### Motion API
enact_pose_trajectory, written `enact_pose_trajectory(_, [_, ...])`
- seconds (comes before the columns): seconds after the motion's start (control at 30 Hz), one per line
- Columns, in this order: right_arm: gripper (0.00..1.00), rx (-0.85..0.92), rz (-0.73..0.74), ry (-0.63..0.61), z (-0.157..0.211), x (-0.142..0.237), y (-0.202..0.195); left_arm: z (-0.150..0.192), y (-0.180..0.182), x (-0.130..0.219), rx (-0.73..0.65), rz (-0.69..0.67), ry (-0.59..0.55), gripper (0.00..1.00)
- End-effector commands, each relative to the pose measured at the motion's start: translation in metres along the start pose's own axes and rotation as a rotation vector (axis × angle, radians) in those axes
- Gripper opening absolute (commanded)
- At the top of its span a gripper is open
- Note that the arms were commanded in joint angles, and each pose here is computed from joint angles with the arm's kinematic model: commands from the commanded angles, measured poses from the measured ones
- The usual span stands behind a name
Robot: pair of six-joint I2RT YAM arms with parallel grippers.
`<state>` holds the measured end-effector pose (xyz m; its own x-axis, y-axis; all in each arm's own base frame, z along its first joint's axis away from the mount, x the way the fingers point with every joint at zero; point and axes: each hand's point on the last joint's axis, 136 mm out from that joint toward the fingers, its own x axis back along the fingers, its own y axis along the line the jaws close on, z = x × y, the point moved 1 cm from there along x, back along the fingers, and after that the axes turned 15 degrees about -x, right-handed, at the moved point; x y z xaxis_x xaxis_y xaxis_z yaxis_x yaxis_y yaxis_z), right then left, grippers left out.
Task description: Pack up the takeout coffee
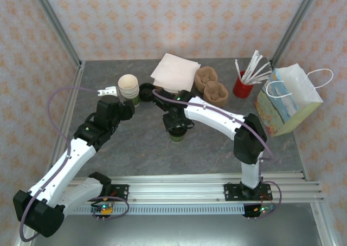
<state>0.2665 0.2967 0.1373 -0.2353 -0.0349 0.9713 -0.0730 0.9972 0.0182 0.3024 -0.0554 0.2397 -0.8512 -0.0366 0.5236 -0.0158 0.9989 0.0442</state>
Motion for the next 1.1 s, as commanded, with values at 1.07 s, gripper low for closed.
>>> enact_pose_trajectory(1.07, [0.74, 0.006, 0.067, 0.025, -0.005, 0.008, -0.014, -0.014, -0.002, 0.008, -0.013, 0.029, -0.003, 0.71])
